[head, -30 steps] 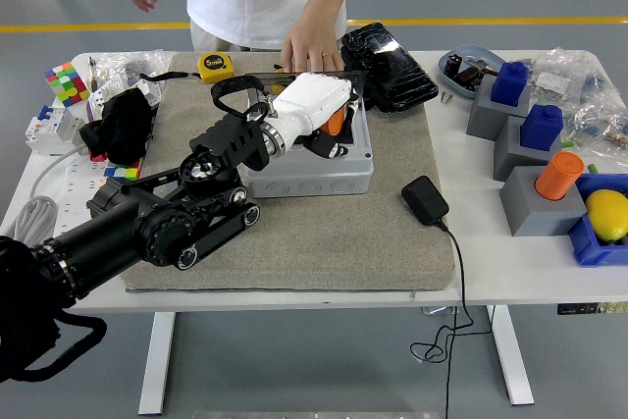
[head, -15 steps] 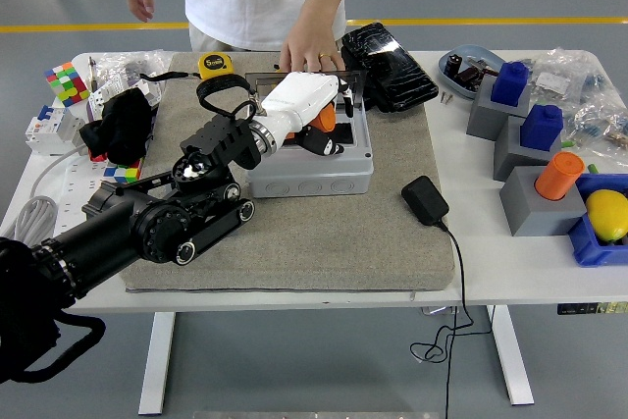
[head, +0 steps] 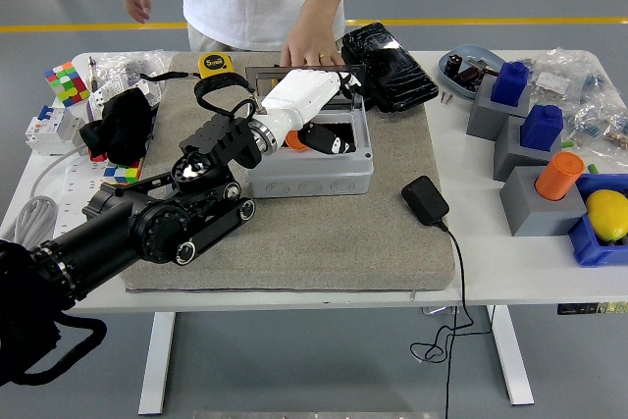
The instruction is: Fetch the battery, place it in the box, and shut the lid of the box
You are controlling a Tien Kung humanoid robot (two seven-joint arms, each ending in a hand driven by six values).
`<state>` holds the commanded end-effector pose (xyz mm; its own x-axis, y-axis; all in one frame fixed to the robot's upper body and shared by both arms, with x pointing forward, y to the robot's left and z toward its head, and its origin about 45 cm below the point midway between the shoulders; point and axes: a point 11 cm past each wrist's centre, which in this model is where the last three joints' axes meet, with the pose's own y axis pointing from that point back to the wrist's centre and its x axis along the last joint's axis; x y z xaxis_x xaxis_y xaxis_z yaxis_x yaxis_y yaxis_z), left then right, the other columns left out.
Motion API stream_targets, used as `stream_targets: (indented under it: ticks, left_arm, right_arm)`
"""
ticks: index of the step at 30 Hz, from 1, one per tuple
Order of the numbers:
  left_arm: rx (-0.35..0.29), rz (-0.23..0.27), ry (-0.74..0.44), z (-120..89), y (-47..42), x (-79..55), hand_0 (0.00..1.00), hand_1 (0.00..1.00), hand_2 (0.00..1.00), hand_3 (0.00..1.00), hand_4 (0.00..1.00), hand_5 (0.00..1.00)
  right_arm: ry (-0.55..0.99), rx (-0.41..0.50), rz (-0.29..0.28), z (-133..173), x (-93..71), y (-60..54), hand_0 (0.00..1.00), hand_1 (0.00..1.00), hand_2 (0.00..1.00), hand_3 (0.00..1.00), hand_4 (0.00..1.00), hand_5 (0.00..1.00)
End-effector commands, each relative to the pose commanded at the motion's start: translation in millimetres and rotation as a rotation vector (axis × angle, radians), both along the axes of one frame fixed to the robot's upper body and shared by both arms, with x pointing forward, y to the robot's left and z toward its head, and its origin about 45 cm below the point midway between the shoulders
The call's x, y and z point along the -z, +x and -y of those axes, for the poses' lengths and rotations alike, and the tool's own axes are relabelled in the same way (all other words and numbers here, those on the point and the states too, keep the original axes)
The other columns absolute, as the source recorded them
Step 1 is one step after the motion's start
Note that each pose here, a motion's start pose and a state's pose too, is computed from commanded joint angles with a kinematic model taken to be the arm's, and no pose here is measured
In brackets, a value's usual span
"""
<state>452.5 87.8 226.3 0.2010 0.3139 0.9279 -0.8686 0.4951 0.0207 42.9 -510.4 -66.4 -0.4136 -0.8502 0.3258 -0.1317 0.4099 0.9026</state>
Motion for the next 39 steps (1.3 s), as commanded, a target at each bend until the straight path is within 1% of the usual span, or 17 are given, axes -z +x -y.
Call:
stream_targets:
  ticks: [2,3,8,9,13,14,15,20,21,28,32,39]
  left_arm:
    - [0.003,-0.002,-0.029,2,-2.6,-2.9,0.567,0.704,0.710,0.748,0.998,0.226]
    - [0.003,-0.002,-0.041,3,-3.8,-4.2,0.531,0.680,0.700,0.730,0.998,0.250]
    - [0.013,-0.002,-0.102,8,-12.7,-10.9,0.531,0.680,0.700,0.730,0.998,0.250]
    - [0.014,-0.004,-0.111,9,-14.6,-11.4,0.508,0.634,0.649,0.696,0.998,0.284]
    - [0.020,-0.011,-0.150,11,-22.5,-13.3,0.508,0.634,0.649,0.696,0.998,0.284]
    - [0.015,-0.011,-0.156,7,-23.7,-13.3,0.508,0.634,0.649,0.696,0.998,0.284]
    - [0.009,-0.012,-0.162,2,-24.5,-13.0,0.505,0.629,0.633,0.663,0.998,0.313]
    - [-0.037,-0.011,-0.180,-27,-29.1,-9.9,0.505,0.629,0.633,0.663,0.998,0.313]
    - [-0.047,-0.011,-0.182,-33,-30.1,-8.8,0.498,0.634,0.627,0.624,0.998,0.339]
    - [-0.130,-0.037,-0.169,-77,-37.7,7.2,0.498,0.636,0.629,0.621,0.998,0.346]
    - [-0.153,-0.051,-0.152,-91,-42.1,14.9,0.498,0.636,0.629,0.621,0.998,0.346]
    - [-0.175,-0.080,-0.121,-105,-47.6,28.9,0.504,0.636,0.631,0.616,0.998,0.347]
  right_arm:
    - [0.000,0.000,0.001,0,-0.1,0.4,0.546,0.600,0.591,0.543,0.922,0.486]
    - [0.000,0.000,0.001,0,0.0,0.5,0.546,0.600,0.591,0.543,0.922,0.486]
    - [0.000,0.002,0.004,0,0.1,1.0,0.546,0.600,0.591,0.543,0.922,0.486]
    - [0.000,0.002,0.005,0,0.0,1.2,0.546,0.600,0.591,0.543,0.922,0.486]
    - [-0.001,0.003,0.005,0,-0.2,0.9,0.546,0.600,0.591,0.543,0.922,0.486]
    - [-0.001,0.003,0.005,0,-0.3,0.8,0.546,0.600,0.591,0.543,0.922,0.486]
    - [-0.001,0.004,0.005,0,-0.3,0.8,0.546,0.600,0.590,0.544,0.922,0.486]
    - [-0.001,0.004,0.006,0,-0.3,0.9,0.546,0.600,0.590,0.544,0.922,0.486]
    - [-0.001,0.005,0.007,0,-0.3,0.8,0.546,0.600,0.590,0.543,0.922,0.486]
    - [-0.002,0.008,0.006,1,-0.6,-0.6,0.546,0.600,0.590,0.543,0.922,0.486]
    - [-0.003,0.009,0.008,2,-0.9,-0.3,0.546,0.600,0.590,0.543,0.922,0.486]
    - [-0.003,0.008,0.011,2,-1.2,0.9,0.546,0.600,0.590,0.544,0.923,0.486]
